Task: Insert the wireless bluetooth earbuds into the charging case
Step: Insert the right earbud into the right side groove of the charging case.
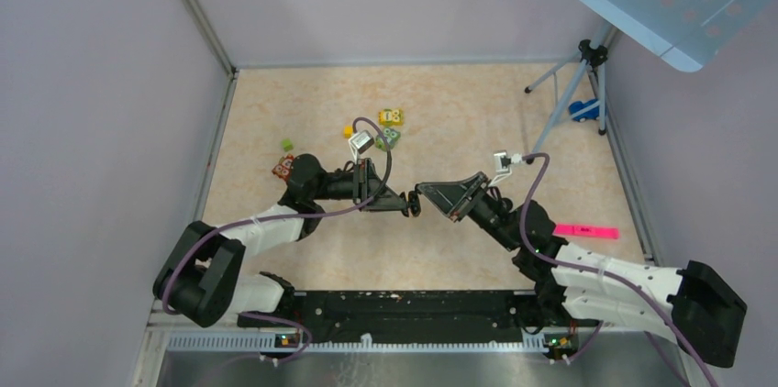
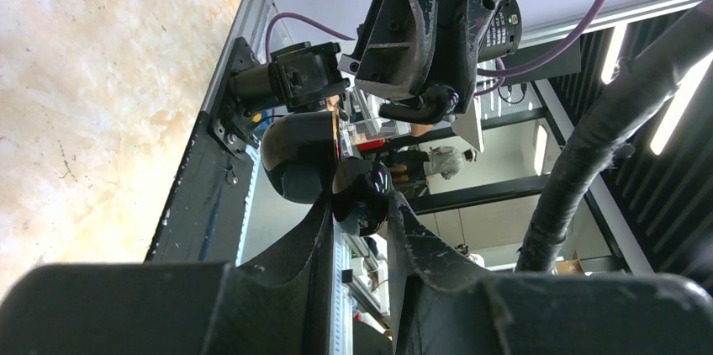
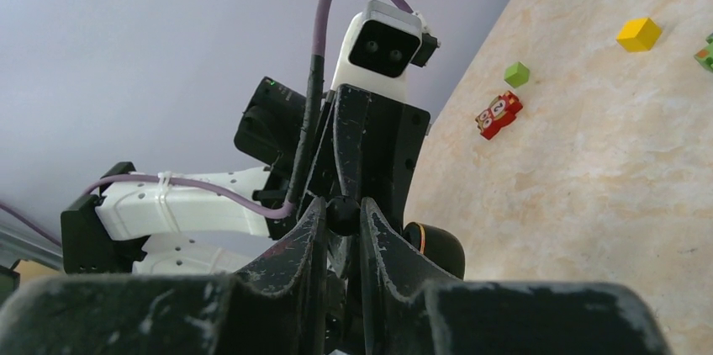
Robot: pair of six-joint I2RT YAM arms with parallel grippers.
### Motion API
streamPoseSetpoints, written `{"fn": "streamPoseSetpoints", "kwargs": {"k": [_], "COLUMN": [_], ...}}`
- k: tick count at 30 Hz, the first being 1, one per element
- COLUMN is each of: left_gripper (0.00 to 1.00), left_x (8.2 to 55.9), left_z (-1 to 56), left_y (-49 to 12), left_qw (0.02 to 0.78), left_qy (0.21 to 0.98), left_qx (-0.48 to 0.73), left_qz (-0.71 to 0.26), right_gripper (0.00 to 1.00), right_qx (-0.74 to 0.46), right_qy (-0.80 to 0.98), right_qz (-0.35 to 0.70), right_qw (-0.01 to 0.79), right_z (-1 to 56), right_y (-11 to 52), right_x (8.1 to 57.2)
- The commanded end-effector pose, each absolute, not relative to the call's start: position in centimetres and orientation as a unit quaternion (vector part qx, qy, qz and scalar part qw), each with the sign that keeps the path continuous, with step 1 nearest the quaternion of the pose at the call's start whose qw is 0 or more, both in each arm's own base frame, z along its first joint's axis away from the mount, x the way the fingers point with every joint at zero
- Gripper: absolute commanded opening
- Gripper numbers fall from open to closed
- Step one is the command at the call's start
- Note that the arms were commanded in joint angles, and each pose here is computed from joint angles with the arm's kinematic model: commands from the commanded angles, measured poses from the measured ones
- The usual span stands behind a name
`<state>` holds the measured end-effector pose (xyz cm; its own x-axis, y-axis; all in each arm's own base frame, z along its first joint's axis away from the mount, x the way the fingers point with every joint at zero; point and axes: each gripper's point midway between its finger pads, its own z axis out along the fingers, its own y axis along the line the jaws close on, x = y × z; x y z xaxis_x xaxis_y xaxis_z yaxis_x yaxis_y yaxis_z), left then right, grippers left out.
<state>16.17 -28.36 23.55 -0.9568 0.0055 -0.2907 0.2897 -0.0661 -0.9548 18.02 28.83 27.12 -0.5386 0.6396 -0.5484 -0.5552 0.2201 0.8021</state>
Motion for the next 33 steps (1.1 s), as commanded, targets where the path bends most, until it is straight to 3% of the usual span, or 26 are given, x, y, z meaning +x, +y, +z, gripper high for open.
{"fn": "streamPoseSetpoints", "kwargs": {"k": [1,33], "left_gripper": [0.00,0.00], "left_x": [16.0,15.8], "left_z": [24.5,25.3], "left_y": [-28.2,-28.1], "left_qw": [0.113,0.102], "left_qy": [0.662,0.660], "left_qx": [0.125,0.117], "left_qz": [-0.731,-0.735], "right_gripper": [0.10,0.06], "right_qx": [0.033,0.021], "right_qy": [0.584,0.578], "right_qz": [0.646,0.660], "right_qw": [0.491,0.479], "right_z": [29.0,27.5], "right_y": [28.9,30.3], "right_x": [17.7,17.7]}}
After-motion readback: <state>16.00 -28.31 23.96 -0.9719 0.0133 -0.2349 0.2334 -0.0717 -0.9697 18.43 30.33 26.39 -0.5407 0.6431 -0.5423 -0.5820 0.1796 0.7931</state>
